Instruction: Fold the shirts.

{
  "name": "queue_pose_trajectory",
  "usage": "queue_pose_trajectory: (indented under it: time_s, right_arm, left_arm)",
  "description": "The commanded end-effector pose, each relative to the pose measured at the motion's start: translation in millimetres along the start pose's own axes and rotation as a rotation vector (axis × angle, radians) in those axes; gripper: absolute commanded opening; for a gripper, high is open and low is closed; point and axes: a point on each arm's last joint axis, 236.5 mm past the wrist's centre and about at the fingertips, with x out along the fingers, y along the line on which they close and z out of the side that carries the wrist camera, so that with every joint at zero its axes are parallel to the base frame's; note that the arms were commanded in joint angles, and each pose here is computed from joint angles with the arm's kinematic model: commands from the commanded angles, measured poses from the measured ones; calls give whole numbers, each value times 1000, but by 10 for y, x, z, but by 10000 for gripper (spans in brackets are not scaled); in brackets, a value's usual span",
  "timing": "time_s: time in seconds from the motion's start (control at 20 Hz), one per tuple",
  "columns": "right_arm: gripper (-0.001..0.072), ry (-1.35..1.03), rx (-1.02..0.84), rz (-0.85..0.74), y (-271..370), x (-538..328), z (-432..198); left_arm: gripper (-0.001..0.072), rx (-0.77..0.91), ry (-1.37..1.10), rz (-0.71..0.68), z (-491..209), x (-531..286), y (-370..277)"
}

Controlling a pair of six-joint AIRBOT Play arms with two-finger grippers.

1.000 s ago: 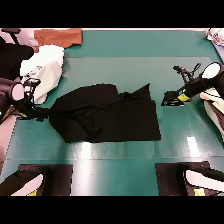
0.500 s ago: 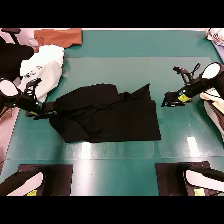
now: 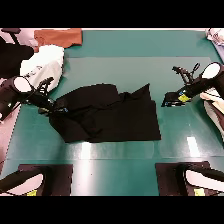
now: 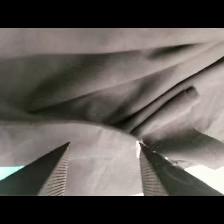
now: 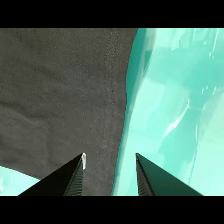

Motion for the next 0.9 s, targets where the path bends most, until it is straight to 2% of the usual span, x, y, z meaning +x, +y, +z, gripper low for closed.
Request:
queue_pose_trajectory:
  time_s: [0.0, 0.05, 0.2, 0.25, 0.35, 0.45, 0.55, 0.6, 0.65, 0.7, 0.85]
  right_arm:
    - [380, -11, -12, -2, -4, -3, 24]
    - [380, -16, -12, -2, -5, -3, 36]
    - [380, -22, -12, -3, -6, -4, 50]
    - [380, -18, -13, -3, -6, -4, 41]
    - [380, -18, -14, -3, -6, -3, 41]
    - [380, -20, -14, -3, -6, -4, 46]
    - [381, -34, -15, -5, -11, -5, 79]
    - [381, -41, -15, -6, -14, -5, 96]
    - [380, -45, -14, -7, -15, -5, 106]
    - [381, -45, -14, -7, -15, -6, 106]
    - [381, -51, -16, -8, -18, -6, 118]
  left_arm:
    - [499, 37, -42, 57, 127, -46, -1]
    - [469, 67, -59, 65, 165, -60, -24]
    - [472, 427, -115, 42, 302, -25, -195]
    - [496, 514, -109, 52, 313, 4, -178]
    - [500, 603, -29, 103, 238, 102, -13]
    - [500, 546, 112, 146, 19, 206, 196]
    - [497, 362, 170, 161, -118, 230, 248]
    - [442, 241, 154, 161, -110, 215, 218]
    - [309, 147, 138, 160, -85, 196, 189]
    - [243, 79, 125, 150, -63, 177, 143]
    - [248, -29, 107, 103, -60, 140, 6]
